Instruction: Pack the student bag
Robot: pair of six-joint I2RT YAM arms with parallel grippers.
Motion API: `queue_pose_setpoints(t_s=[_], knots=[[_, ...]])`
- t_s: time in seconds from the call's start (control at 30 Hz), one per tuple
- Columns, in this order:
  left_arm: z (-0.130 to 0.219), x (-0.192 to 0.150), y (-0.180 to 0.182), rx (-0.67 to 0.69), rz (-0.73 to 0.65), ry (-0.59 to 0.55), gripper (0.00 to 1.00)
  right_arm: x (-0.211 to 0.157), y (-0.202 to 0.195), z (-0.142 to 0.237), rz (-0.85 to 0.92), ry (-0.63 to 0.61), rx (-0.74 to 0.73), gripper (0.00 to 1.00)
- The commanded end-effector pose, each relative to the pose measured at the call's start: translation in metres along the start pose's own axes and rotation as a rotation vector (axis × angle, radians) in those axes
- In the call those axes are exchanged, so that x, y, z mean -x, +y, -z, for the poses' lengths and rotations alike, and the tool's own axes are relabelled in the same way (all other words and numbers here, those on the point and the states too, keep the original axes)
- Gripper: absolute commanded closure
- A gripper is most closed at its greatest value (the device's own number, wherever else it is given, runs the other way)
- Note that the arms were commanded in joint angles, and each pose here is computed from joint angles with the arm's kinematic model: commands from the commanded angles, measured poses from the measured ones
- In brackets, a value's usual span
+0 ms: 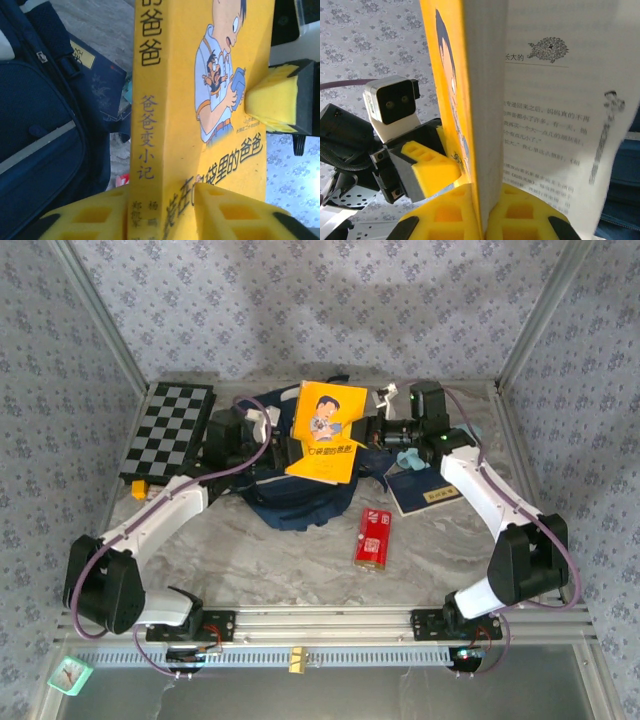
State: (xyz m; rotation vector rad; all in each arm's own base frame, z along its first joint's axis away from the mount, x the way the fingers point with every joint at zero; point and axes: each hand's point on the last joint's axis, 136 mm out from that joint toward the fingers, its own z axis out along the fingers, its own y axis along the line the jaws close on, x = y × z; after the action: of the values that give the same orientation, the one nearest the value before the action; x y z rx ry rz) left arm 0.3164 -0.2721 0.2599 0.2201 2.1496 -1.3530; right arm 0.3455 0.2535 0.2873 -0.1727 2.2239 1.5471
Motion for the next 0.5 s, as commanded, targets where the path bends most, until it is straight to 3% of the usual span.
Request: queue_pose_setpoints(t_s=[0.0,0.17,0.27,0.37,0.43,0.47], knots=[[0.010,0.014,-0.049,-0.115,-0.065,-0.039,0.74,0.003,0.004,0.002,0.038,0.001,0.025,1.00],[0.012,0.014,-0.059,-0.115,-0.073,-0.065,0.89,0.004,-0.006,0.008,0.020,-0.002,0.002,0.99],[0.012,0.021,-0.063,-0.119,-0.056,-0.085,0.99,0.003,-0.010,0.012,0.001,-0.002,-0.013,0.86],[0.015,0.031,-0.071,-0.138,-0.040,-0.123,1.00,0.000,-0.021,0.019,-0.030,-0.011,-0.059,0.63],[0.016,0.040,-0.077,-0.155,-0.025,-0.159,1.00,-0.006,-0.035,0.023,-0.088,-0.014,-0.082,0.37],[0.017,0.044,-0.081,-0.163,-0.017,-0.172,1.00,-0.009,-0.039,0.024,-0.111,-0.013,-0.080,0.29]])
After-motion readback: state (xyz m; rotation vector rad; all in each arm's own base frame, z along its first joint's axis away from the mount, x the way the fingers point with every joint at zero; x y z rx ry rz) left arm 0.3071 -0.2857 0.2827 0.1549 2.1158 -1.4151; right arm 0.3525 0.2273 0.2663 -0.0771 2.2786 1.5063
